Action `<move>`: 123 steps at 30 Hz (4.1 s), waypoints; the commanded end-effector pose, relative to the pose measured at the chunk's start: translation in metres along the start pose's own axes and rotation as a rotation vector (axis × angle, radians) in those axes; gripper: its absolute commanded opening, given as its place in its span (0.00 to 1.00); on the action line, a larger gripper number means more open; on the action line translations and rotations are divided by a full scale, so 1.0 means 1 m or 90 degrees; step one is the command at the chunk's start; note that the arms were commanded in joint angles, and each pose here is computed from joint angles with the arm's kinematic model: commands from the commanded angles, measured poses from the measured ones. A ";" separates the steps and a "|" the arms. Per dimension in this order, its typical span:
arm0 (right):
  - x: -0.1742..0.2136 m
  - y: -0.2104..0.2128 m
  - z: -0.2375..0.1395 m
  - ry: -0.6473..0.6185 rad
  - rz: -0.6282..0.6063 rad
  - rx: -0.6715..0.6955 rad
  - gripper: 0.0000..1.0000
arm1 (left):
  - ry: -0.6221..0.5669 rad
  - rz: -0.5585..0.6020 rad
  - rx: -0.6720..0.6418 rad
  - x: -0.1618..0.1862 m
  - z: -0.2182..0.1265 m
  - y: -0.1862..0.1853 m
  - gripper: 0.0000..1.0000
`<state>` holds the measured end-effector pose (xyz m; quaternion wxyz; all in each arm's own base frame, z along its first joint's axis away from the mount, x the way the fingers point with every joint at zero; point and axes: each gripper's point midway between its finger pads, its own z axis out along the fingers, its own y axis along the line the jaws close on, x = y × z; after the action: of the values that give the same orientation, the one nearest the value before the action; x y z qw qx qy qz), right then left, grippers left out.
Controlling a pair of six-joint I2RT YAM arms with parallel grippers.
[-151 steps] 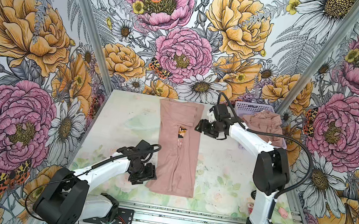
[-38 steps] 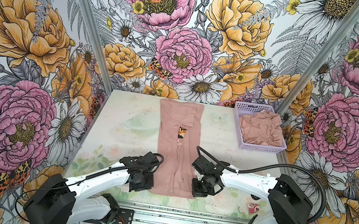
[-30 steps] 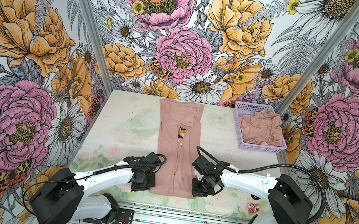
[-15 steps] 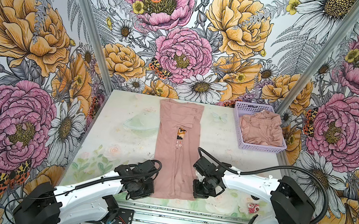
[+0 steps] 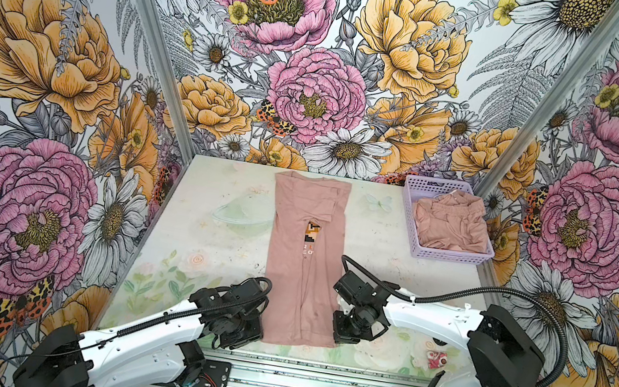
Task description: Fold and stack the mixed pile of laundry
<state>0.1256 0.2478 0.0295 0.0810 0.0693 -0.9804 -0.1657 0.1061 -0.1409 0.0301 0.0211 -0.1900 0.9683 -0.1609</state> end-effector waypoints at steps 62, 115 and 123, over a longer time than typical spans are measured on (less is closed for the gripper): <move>-0.019 0.006 0.006 -0.020 -0.033 -0.009 0.36 | 0.039 0.044 -0.025 0.008 0.031 0.010 0.36; -0.162 0.033 -0.115 -0.096 0.003 -0.169 0.00 | 0.040 0.113 0.112 -0.158 -0.058 -0.109 0.00; -0.231 0.023 -0.130 -0.133 0.009 -0.179 0.00 | 0.005 0.109 0.123 -0.227 -0.062 -0.127 0.00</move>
<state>0.3603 0.2663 0.1213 -0.0050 0.0192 -0.9534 -0.3011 0.3416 -0.1485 0.1157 0.0364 -0.1237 0.9620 -0.2405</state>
